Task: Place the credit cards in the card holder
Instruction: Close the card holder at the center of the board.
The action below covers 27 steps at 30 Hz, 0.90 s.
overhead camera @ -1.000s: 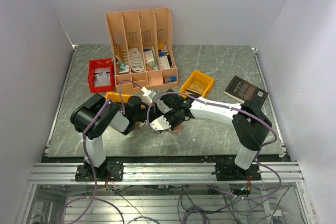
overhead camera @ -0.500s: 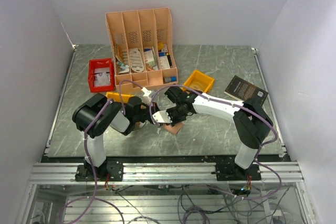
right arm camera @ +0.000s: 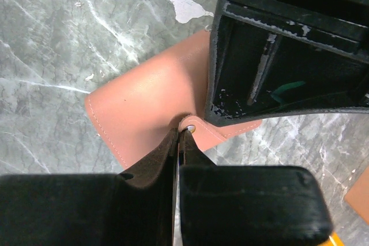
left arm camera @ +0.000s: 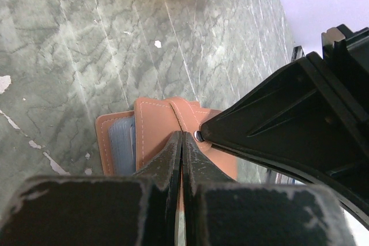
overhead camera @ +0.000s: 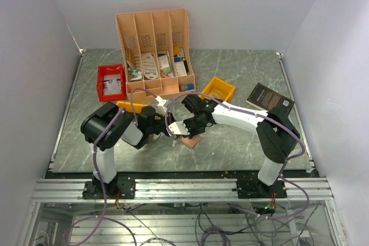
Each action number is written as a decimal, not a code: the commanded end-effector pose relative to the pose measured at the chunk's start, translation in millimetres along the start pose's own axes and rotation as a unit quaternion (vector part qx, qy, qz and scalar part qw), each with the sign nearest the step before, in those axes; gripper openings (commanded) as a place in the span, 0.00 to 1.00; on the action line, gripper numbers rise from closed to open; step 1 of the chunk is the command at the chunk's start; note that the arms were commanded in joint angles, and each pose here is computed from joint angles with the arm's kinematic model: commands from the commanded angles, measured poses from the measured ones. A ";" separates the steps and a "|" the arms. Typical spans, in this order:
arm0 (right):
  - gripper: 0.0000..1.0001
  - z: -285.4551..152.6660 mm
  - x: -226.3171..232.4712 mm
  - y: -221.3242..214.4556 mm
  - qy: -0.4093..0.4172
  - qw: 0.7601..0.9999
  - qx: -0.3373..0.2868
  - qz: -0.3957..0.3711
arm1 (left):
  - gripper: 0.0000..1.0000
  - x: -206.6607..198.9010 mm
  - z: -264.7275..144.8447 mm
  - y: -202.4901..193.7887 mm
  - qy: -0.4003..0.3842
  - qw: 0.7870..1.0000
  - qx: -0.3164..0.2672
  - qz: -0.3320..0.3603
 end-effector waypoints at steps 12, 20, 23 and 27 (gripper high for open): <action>0.00 28.0 66.3 -2.8 0.099 0.995 0.035 0.003 | 0.07 50.1 -10.1 -41.8 0.096 0.993 0.048 -0.043; 0.00 24.9 55.7 -4.7 0.089 0.996 0.024 0.020 | 0.07 32.9 -10.6 -33.7 0.062 0.997 0.033 -0.044; 0.00 25.3 56.3 -4.0 0.089 0.996 0.019 0.024 | 0.08 16.7 -12.2 -24.0 0.035 0.998 0.016 -0.046; 0.00 26.2 56.0 -3.5 0.090 0.996 0.017 0.023 | 0.11 -8.2 -13.9 -8.5 -0.006 0.999 -0.007 -0.044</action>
Point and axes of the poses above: each gripper's point midway between its finger pads, its own z axis out along the fingers, its own x axis along the line the jaws close on, y = z × x, the point moved 2 cm from there along -z, back along the fingers, and after that the axes turned 6 degrees about -z, right-handed, at the moved point
